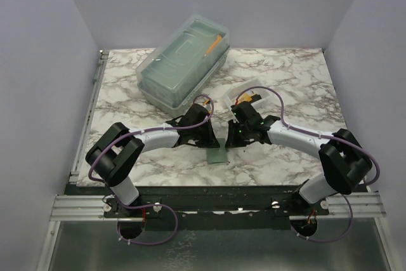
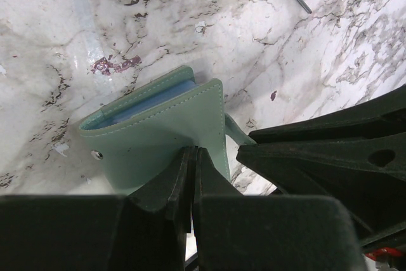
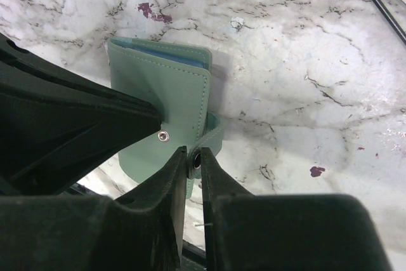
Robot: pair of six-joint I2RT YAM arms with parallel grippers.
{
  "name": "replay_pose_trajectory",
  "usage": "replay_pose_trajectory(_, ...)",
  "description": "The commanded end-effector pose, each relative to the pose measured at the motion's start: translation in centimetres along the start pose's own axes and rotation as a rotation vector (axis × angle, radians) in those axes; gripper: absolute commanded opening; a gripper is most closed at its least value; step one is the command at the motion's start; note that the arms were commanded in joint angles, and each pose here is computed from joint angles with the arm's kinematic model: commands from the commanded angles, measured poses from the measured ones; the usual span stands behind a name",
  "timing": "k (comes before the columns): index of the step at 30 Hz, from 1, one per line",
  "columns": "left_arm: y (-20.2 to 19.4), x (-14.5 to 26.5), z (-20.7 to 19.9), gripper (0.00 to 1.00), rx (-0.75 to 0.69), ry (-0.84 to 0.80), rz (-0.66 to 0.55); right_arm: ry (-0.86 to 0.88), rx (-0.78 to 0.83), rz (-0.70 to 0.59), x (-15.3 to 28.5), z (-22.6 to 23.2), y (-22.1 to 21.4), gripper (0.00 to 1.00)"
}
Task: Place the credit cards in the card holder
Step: Close the card holder at the center of the board.
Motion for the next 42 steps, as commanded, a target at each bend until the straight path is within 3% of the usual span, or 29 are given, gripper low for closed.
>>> replay_pose_trajectory(1,-1.1,-0.3,1.9,0.02,-0.007,0.090,0.033,-0.005,0.009,0.009,0.1,0.1,-0.3,0.13)
replay_pose_trajectory(6,-1.2,-0.3,1.9,0.02,-0.005,0.090,0.035,0.038,-0.006,-0.003,0.6,0.5,-0.4,0.01)
replay_pose_trajectory(20,-1.4,-0.4,2.0,0.02,0.002,0.085,0.042,0.177,-0.008,0.010,-0.1,1.8,-0.1,0.00)
replay_pose_trajectory(35,-1.4,-0.3,2.1,0.02,0.001,0.081,0.041,0.161,-0.030,0.022,-2.1,1.4,-0.4,0.06)
replay_pose_trajectory(42,-1.4,-0.2,2.0,0.01,-0.005,0.078,0.040,0.157,-0.036,0.037,-2.0,1.3,-0.7,0.19)
Point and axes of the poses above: each gripper's point midway between its finger pads, its own x axis back along the fingers, its own z axis along the line the jaws close on, y = z × x, the point moved 8 cm from there along x, back along the fingers, and after that the axes turned 5 degrees about x, right-handed, at the moved point
